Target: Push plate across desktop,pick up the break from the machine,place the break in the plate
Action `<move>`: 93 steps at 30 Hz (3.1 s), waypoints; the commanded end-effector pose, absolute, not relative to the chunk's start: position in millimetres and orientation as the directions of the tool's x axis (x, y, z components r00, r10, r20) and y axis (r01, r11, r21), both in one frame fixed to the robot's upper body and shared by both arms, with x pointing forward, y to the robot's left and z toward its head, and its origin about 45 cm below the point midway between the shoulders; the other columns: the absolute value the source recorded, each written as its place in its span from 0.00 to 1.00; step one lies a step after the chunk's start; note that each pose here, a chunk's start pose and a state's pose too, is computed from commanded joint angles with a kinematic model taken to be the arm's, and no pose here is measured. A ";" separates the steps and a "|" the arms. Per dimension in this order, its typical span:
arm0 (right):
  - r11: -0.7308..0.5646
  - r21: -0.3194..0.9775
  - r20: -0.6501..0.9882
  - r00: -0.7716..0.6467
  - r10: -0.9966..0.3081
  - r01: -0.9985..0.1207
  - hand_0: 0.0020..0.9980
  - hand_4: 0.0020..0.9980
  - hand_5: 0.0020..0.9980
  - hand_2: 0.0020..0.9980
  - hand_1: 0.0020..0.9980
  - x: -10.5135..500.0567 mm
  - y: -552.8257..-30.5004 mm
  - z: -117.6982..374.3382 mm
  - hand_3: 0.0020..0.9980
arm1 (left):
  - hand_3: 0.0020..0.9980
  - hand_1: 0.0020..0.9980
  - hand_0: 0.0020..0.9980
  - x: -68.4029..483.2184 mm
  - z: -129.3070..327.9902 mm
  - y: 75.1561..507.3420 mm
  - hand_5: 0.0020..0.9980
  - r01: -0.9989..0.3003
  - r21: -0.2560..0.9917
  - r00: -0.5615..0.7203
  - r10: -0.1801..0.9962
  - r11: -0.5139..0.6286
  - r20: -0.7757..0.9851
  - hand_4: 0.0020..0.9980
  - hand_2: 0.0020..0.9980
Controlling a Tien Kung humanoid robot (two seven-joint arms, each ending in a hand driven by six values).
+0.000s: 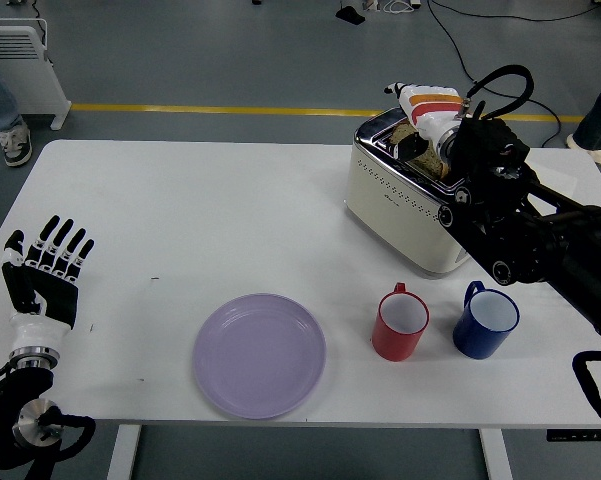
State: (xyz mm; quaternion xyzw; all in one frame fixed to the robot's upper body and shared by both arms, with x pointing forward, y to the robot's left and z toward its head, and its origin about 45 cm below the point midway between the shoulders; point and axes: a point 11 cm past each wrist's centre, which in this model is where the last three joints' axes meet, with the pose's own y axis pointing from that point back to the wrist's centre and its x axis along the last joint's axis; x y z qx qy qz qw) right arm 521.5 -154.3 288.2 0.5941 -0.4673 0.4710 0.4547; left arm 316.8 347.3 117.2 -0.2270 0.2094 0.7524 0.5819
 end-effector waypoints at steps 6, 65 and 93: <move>-0.083 0.107 0.984 0.117 -0.136 -0.991 0.80 0.76 0.20 0.75 0.77 530.5 -175.1 282.4 0.85 | 0.73 0.76 0.78 316.5 112.2 341.0 1.00 -0.974 0.065 -0.213 0.782 -0.216 -0.585 0.56 0.77; -0.168 0.107 0.994 0.108 0.003 -0.980 0.19 0.60 0.17 0.37 0.28 529.3 -140.6 306.3 0.46 | 0.73 0.76 0.78 314.1 107.7 342.0 1.00 -0.973 0.077 -0.223 0.784 -0.220 -0.579 0.55 0.77; -0.448 -0.066 0.957 0.071 -0.282 -0.892 0.17 0.48 0.20 0.34 0.25 458.3 -67.0 384.2 0.43 | 0.73 0.76 0.78 315.2 110.3 345.1 1.00 -0.971 0.070 -0.227 0.783 -0.230 -0.579 0.55 0.77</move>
